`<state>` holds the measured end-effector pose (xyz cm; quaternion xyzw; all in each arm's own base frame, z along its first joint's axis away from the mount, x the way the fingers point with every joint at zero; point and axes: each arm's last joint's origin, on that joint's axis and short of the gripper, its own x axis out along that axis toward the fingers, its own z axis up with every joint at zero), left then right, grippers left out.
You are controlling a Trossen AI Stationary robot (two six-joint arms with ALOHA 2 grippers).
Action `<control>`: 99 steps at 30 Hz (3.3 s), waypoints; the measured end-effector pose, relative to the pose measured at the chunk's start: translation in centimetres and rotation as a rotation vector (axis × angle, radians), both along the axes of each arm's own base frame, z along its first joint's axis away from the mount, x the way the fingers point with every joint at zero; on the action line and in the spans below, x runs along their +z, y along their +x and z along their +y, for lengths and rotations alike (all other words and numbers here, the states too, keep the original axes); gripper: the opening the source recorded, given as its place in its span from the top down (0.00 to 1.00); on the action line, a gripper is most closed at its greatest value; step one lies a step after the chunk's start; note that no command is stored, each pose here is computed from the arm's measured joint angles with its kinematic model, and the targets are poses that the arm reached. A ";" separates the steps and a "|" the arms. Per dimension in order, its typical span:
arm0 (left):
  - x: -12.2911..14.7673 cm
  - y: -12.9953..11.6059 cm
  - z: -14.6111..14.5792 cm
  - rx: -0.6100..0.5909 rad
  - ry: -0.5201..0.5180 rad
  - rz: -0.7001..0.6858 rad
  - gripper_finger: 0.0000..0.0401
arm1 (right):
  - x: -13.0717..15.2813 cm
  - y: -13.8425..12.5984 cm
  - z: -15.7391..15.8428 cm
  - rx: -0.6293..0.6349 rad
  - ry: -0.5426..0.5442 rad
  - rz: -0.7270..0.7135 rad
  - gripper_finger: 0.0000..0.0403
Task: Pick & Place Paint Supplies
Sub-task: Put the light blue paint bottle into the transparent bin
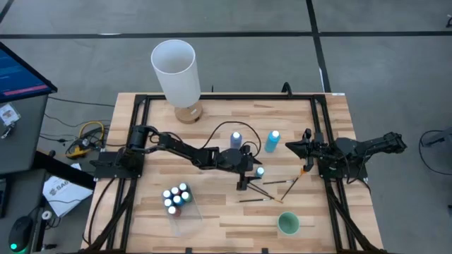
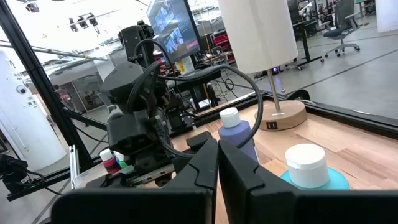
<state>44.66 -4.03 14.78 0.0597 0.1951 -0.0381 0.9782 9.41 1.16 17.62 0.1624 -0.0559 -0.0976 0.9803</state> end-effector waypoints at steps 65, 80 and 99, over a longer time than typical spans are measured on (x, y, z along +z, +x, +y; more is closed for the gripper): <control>11.1 -28.6 -7.8 -0.462 -0.281 -0.154 0.79 | 0.0 0.0 0.0 0.000 0.000 0.000 0.98; 6.1 -28.8 -9.4 -0.444 -0.087 -0.040 0.79 | 0.0 0.0 0.0 0.000 0.000 0.000 0.98; 3.7 -27.9 -10.1 -0.428 -0.022 0.072 0.79 | 0.0 0.0 0.0 0.000 0.000 0.001 0.98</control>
